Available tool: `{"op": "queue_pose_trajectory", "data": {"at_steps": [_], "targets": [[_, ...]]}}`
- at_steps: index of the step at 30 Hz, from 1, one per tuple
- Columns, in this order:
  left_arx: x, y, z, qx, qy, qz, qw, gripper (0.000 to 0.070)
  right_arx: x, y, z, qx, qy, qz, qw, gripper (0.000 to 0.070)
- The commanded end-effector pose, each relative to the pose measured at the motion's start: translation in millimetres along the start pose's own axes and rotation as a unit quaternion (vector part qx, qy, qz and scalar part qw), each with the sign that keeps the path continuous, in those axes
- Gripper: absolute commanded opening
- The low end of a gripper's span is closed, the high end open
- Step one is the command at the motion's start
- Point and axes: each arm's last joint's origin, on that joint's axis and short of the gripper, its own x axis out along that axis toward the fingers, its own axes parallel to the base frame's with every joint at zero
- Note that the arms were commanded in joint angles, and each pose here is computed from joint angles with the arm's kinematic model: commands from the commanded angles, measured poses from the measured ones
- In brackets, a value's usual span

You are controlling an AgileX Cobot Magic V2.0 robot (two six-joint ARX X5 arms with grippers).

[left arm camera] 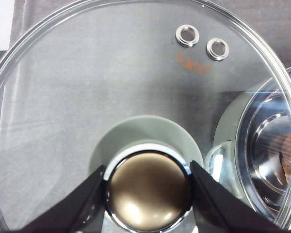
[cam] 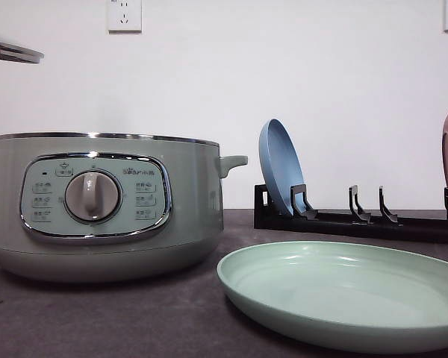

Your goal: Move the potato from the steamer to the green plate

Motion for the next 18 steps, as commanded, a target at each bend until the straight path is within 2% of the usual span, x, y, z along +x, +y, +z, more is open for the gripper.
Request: {"op": "queue_pose_trajectory", "data": {"at_steps": [1,10,18], "targets": [[-11.5,1.7,2.3,-0.007,-0.022,0.004,1.0,0.0001,11.3,3.8,17.7,-0.006,-0.004,-0.002,1.0,0.0509],[-11.5,1.7,2.2,-0.006,-0.021,0.003,1.0,0.0001,77.5,9.1,79.4,-0.023,0.039,-0.013,0.999,0.0549],[-11.4,1.9,2.3,-0.007,-0.022,0.003,1.0,0.0001,132.8,12.1,102.0,-0.039,0.058,-0.042,0.997,0.055]]}}
